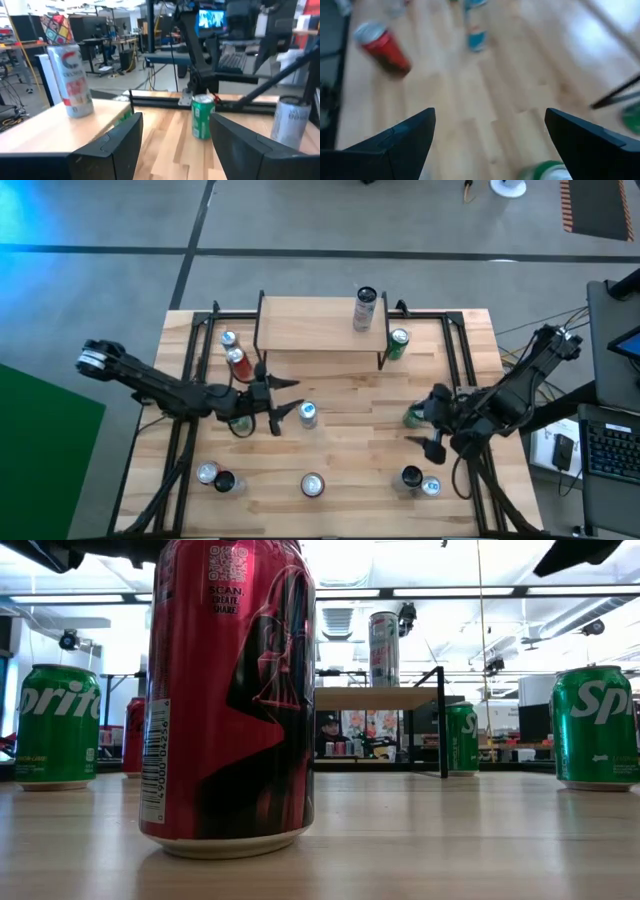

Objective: Place canned beverage on shelf
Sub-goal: Put the right white pink soda can on the shelf aligned with the other white pink soda can

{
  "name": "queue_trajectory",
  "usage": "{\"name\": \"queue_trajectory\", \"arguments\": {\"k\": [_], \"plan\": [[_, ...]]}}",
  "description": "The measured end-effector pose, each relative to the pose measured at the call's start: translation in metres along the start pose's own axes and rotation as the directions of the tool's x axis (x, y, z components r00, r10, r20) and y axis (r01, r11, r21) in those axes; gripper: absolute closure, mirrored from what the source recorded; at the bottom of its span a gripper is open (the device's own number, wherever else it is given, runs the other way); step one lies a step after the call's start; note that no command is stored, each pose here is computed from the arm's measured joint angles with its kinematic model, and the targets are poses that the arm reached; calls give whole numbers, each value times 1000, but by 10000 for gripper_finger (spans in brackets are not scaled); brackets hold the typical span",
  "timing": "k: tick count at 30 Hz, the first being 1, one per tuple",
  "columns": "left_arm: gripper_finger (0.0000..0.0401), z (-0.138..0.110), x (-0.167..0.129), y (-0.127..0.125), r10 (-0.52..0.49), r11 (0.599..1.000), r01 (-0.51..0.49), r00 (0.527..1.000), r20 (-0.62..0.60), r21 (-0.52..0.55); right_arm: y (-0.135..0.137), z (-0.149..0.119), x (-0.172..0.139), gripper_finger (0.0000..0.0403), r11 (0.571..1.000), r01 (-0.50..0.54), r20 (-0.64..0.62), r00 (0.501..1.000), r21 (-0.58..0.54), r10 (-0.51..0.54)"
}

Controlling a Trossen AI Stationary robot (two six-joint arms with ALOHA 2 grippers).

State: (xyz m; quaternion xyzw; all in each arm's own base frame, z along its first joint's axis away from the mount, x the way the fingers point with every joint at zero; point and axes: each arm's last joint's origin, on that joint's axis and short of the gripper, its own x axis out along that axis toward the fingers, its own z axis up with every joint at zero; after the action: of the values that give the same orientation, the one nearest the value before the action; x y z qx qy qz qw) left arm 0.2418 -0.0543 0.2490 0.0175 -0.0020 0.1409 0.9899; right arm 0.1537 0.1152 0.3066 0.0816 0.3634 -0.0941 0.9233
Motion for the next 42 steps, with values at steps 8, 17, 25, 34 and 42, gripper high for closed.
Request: {"name": "queue_trajectory", "arguments": {"k": [8, 17, 25, 34, 42], "plan": [[186, -3, 7, -9, -11, 998, 15, 998, 65, -65, 27, -16, 5, 37, 970, -156, -145, 981, -184, 130], [186, -8, 8, -14, -27, 995, 32, 998, 57, -91, 56, -23, 13, 37, 952, -273, -177, 953, -140, 248], [186, -10, 9, -15, -26, 992, 33, 998, 57, -125, 74, -38, 33, 37, 961, -237, -240, 950, -144, 198], [186, -14, 13, -18, -25, 986, 37, 997, 75, -160, 83, -48, 48, 37, 964, -213, -293, 943, -159, 160], [186, -17, 16, -20, -22, 985, 38, 995, 97, -166, 79, -43, 41, 115, 966, -221, -267, 947, -135, 179]]}}
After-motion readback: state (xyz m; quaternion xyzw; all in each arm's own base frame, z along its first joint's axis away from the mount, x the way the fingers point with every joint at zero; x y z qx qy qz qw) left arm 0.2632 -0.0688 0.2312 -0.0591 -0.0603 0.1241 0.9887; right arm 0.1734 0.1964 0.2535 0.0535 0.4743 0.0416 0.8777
